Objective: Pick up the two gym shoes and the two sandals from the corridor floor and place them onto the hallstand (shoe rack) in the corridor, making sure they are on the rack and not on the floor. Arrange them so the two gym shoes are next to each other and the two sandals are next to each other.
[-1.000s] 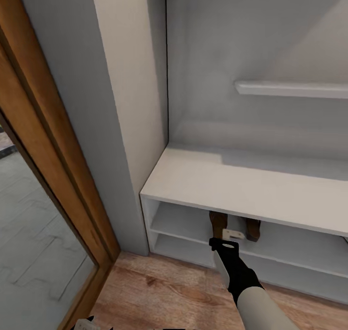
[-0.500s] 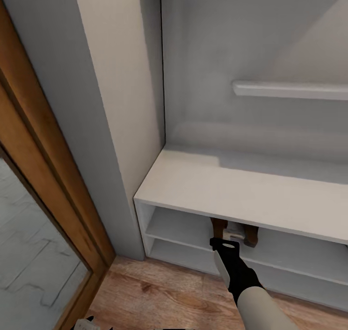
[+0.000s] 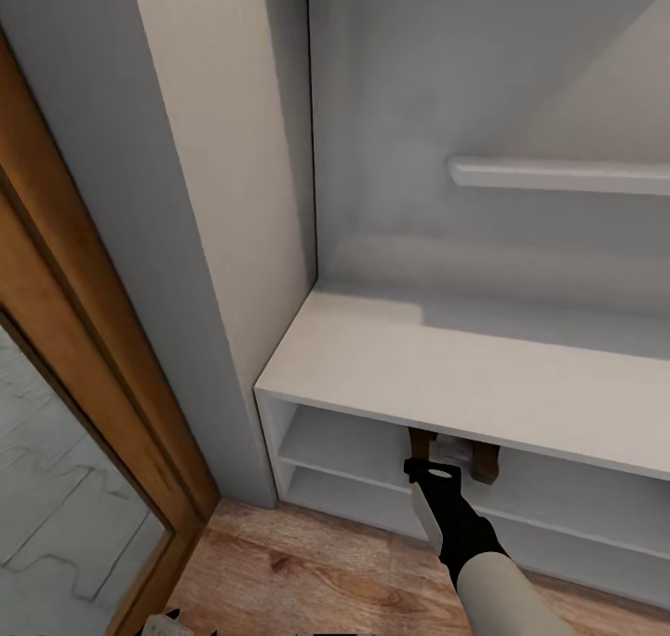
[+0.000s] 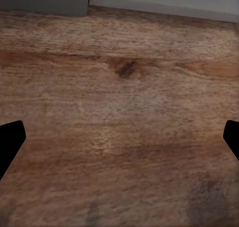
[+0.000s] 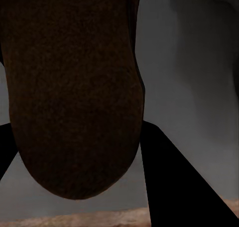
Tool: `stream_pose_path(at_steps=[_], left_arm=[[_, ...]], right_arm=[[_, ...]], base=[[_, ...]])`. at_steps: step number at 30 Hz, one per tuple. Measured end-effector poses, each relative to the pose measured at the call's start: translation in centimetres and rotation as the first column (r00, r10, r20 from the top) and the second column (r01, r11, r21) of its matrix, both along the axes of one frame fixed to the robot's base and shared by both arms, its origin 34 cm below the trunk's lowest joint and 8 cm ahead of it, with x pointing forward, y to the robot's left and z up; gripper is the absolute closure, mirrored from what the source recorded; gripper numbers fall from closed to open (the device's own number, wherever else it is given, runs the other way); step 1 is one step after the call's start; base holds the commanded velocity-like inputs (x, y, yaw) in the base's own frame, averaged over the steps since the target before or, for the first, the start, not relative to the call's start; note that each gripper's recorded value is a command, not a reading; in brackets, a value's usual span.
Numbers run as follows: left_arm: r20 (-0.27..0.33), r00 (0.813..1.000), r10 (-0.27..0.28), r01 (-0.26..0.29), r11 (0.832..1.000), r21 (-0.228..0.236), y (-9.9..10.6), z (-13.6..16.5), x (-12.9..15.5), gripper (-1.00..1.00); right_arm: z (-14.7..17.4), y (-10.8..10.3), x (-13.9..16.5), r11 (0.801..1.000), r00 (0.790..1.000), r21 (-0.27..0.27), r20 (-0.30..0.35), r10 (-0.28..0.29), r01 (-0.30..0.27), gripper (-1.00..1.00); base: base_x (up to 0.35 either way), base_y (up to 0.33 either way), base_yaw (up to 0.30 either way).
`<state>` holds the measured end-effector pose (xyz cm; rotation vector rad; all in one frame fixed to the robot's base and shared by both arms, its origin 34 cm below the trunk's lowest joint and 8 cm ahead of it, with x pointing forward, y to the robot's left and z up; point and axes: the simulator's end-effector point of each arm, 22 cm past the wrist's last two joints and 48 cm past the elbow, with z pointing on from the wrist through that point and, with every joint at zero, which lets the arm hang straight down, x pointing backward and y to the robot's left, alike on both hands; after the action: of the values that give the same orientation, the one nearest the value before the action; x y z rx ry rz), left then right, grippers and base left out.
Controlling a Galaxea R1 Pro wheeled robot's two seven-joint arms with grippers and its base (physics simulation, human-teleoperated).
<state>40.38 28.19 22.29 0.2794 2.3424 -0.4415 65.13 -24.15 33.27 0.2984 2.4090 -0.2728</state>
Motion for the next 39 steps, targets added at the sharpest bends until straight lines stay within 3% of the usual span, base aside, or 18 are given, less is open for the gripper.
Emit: stream_pose_path(at_steps=[25, 39], left_arm=[[0.000, 1.000, 0.000, 0.000, 1.000, 0.000, 0.00, -0.01, 0.00, -1.00], [-0.002, 1.000, 0.003, -0.003, 1.000, 0.000, 0.04, -0.06, -0.01, -1.00]], right_arm=[[-0.22, 0.02, -0.18, 1.000, 1.000, 0.006, -0.006, -0.006, 0.006, -1.00], [-0.24, 0.03, -0.18, 1.000, 1.000, 0.006, -0.006, -0.005, 0.005, -1.00]], base=[[0.000, -0.002, 0.000], [-0.175, -0.172, 0.000]])
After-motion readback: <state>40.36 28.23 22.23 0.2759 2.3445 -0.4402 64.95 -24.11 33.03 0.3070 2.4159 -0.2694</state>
